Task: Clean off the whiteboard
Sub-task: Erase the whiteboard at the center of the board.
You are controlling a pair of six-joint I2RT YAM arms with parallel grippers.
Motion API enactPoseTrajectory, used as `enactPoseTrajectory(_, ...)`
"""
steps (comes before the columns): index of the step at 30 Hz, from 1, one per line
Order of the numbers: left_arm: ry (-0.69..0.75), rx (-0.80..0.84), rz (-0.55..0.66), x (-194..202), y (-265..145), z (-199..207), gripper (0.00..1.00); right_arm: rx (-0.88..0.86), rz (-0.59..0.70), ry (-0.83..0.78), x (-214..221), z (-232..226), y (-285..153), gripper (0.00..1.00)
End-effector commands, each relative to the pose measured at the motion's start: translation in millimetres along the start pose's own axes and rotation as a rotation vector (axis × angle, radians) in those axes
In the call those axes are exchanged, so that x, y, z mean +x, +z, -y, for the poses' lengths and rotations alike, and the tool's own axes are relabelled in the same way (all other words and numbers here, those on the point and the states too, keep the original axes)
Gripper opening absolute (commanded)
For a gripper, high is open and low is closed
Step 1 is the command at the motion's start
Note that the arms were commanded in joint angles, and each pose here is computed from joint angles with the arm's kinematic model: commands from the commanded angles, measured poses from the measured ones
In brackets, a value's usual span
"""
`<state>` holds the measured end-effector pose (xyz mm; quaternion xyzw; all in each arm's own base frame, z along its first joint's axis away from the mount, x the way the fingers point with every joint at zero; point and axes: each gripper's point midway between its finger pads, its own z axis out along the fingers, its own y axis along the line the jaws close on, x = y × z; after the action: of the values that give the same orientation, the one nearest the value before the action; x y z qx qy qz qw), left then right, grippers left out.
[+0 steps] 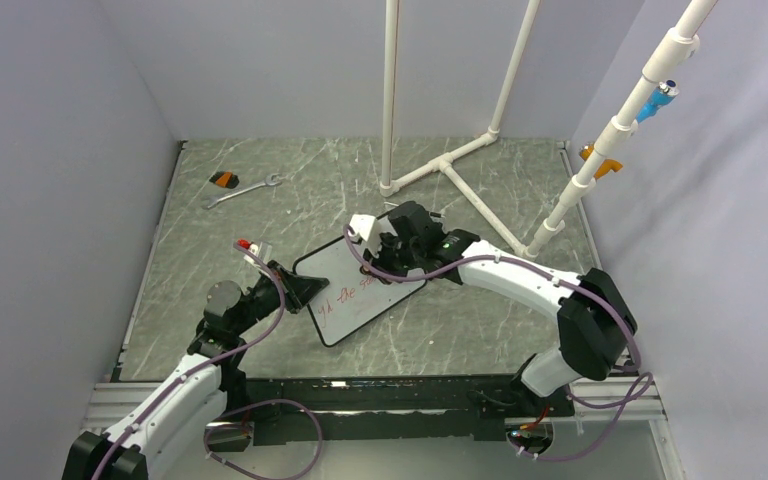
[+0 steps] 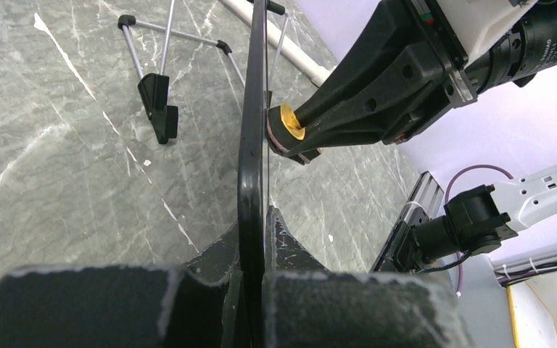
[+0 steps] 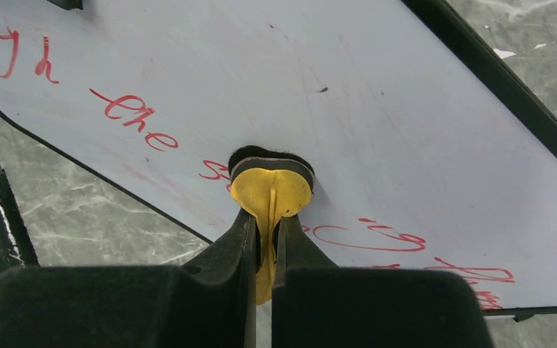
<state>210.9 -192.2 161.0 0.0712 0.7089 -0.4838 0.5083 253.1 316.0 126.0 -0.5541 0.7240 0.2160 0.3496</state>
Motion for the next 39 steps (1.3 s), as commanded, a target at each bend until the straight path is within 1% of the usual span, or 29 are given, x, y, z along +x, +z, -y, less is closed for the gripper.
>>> enactPoseTrajectory(1,0.046,0.171,-0.047,5,-5,33,0.00,0.109,0.049,0.031,-14,31,-8,0.00)
enactPoseTrajectory(5,0.046,0.175,-0.056,7,-5,34,0.00,0.319,0.062,0.104,-6,81,-28,0.00)
enactPoseTrajectory(6,0.047,0.174,-0.055,7,-5,33,0.00,0.346,0.061,0.115,-4,88,-33,0.00)
enactPoseTrajectory(8,0.049,0.176,-0.056,6,-5,34,0.00,0.343,0.068,0.111,-4,89,-36,0.00)
enactPoseTrajectory(11,0.047,0.180,-0.062,7,-4,34,0.00,0.247,0.069,0.093,-4,72,-29,0.00)
enactPoseTrajectory(16,0.041,0.186,-0.058,7,-4,35,0.00,-0.020,0.085,-0.010,-16,9,-14,0.00)
enactPoseTrajectory(18,0.040,0.185,-0.059,7,-4,35,0.00,-0.037,0.082,-0.023,-19,1,-10,0.00)
enactPoseTrajectory(20,0.038,0.186,-0.060,7,-4,35,0.00,0.026,0.079,-0.003,-21,12,-9,0.00)
enactPoseTrajectory(22,0.038,0.188,-0.059,7,-5,36,0.00,0.178,0.065,0.042,-17,41,-13,0.00)
enactPoseTrajectory(25,0.041,0.190,-0.064,9,-5,36,0.00,0.338,0.062,0.107,-7,79,-27,0.00)
enactPoseTrajectory(26,0.042,0.191,-0.066,9,-5,36,0.00,0.371,0.061,0.116,-5,87,-30,0.00)
enactPoseTrajectory(28,0.044,0.194,-0.070,9,-5,36,0.00,0.383,0.044,0.112,2,93,-33,0.00)
enactPoseTrajectory(30,0.045,0.193,-0.074,10,-4,36,0.00,0.330,0.020,0.081,8,85,-28,0.00)
enactPoseTrajectory(33,0.045,0.193,-0.074,10,-5,36,0.00,0.131,-0.027,0.009,15,46,-10,0.00)
enactPoseTrajectory(35,0.045,0.191,-0.072,10,-5,35,0.00,0.023,-0.054,-0.084,17,17,-1,0.00)
enactPoseTrajectory(37,0.048,0.191,-0.069,9,-6,36,0.00,-0.026,-0.069,-0.137,17,0,5,0.00)
enactPoseTrajectory(39,0.047,0.189,-0.068,9,-7,36,0.00,-0.034,-0.076,-0.137,16,-3,8,0.00)
